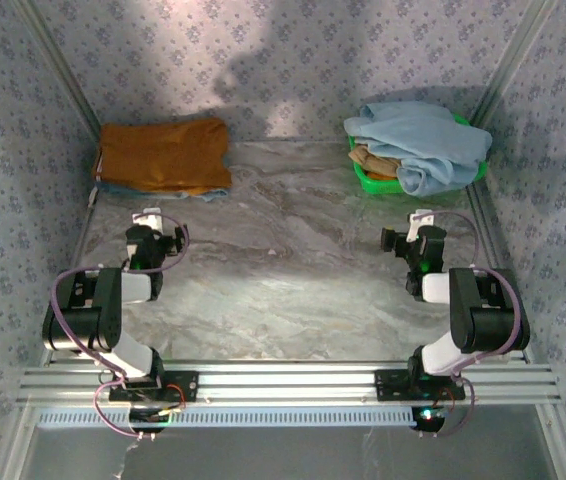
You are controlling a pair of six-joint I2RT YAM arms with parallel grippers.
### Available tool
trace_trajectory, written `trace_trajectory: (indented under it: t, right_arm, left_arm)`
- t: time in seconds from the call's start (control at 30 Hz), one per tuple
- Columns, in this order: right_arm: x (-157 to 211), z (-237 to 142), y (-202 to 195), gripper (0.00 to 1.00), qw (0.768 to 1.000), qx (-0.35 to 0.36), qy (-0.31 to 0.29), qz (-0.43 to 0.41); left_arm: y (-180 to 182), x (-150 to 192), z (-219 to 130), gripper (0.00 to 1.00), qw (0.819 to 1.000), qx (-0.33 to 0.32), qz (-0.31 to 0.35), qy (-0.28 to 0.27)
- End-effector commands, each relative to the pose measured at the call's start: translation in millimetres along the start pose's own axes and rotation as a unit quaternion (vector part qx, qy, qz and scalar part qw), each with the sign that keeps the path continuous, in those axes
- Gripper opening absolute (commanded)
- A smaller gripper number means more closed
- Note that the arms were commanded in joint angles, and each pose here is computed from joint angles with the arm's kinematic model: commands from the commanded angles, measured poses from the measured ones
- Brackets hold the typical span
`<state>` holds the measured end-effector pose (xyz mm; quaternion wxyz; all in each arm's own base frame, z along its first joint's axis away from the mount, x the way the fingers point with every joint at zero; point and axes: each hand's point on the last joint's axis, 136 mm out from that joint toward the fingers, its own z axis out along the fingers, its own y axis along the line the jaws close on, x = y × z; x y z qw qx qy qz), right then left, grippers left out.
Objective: Fold and stack the trousers
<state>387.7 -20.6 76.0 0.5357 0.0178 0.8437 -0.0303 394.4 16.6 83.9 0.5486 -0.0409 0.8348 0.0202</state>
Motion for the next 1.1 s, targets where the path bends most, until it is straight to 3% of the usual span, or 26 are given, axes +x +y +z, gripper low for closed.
trace_trajectory:
  t: [0.0, 1.07]
  right_arm:
    - [-9.3, 0.7, 1.4, 1.0, 1.0, 0.001, -0.011, -0.004]
    - [-9.5, 0.3, 1.5, 1.0, 1.0, 0.001, -0.012, -0.005]
  left_arm:
    - [-2.9, -5.9, 1.4, 1.0, 1.0, 0.01, 0.007, -0.008]
    - [-3.2, -5.7, 1.6, 1.0, 1.0, 0.013, 0.005, -0.007]
